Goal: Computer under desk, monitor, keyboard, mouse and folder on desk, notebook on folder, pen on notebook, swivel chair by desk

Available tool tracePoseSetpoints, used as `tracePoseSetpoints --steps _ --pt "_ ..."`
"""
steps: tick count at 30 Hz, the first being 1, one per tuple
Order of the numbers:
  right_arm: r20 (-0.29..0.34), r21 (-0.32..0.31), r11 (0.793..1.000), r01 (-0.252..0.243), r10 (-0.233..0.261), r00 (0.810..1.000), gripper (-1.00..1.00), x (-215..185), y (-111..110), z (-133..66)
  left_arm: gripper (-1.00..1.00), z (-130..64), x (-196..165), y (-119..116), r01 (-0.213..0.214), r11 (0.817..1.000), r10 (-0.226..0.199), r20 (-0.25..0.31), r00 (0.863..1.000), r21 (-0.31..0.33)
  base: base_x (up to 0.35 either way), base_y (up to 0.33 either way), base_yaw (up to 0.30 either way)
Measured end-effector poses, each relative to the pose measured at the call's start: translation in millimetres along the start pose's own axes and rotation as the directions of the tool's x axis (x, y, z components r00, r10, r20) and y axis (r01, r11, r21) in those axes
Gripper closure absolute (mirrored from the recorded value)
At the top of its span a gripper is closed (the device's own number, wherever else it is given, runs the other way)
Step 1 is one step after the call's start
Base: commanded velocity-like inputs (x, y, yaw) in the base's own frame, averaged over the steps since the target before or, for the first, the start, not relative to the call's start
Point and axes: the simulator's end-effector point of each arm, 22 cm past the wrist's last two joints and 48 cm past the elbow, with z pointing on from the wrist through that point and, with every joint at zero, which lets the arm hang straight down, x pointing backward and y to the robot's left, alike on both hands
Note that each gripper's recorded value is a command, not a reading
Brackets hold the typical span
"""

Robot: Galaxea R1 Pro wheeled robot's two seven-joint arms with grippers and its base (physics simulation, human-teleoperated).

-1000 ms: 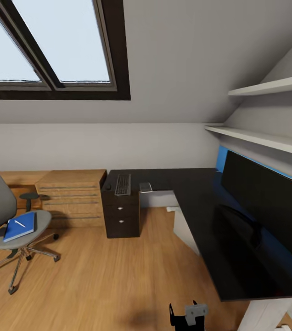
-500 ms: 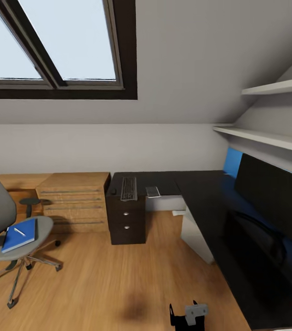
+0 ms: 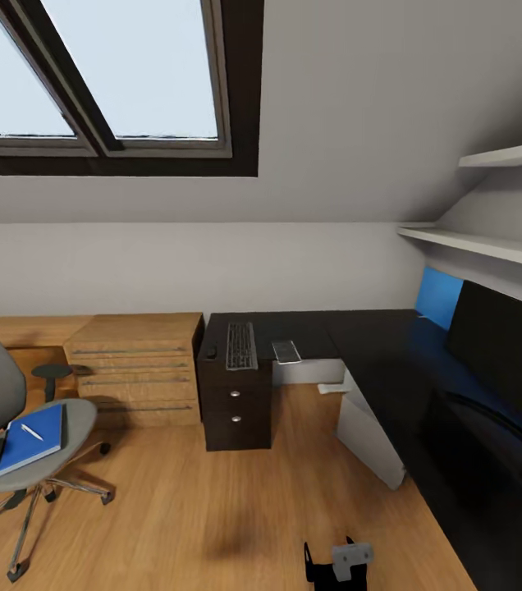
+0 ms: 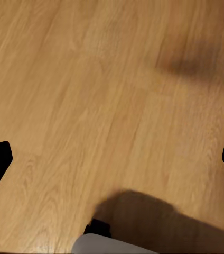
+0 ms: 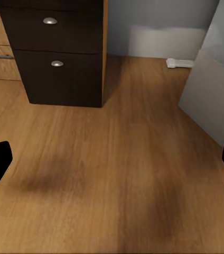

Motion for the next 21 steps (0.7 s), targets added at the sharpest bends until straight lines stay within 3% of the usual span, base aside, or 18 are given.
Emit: tracePoseSetpoints --steps 12,15,18,21 --pt "0.034 -0.014 1.0 -0.014 0.015 0.999 -1.0 -14.7 9.2 5.0 -1.0 0.3 -2.6 3.0 -0.003 1.0 0.003 0.006 1.0 -0.004 0.33 0.036 0.0" --pt "0.069 -0.026 0.999 -0.037 0.039 0.997 -1.0 -37.6 18.4 15.0 -1.0 0.4 -3.0 3.6 -0.004 1.0 0.004 0.006 1.0 -0.005 0.323 0.159 0.0" --pt "0.062 -0.04 0.998 -0.055 0.057 0.996 -1.0 -53.4 28.3 24.9 -1.0 0.5 -3.2 4.4 -0.005 1.0 0.005 0.006 1.0 -0.006 0.312 0.19 0.0" --pt "0.017 -0.04 0.989 -0.14 0.141 0.99 -1.0 -75.5 39.4 39.8 -1.0 0.6 -3.8 5.6 -0.004 1.0 0.004 0.006 1.0 -0.007 0.305 0.205 0.0"
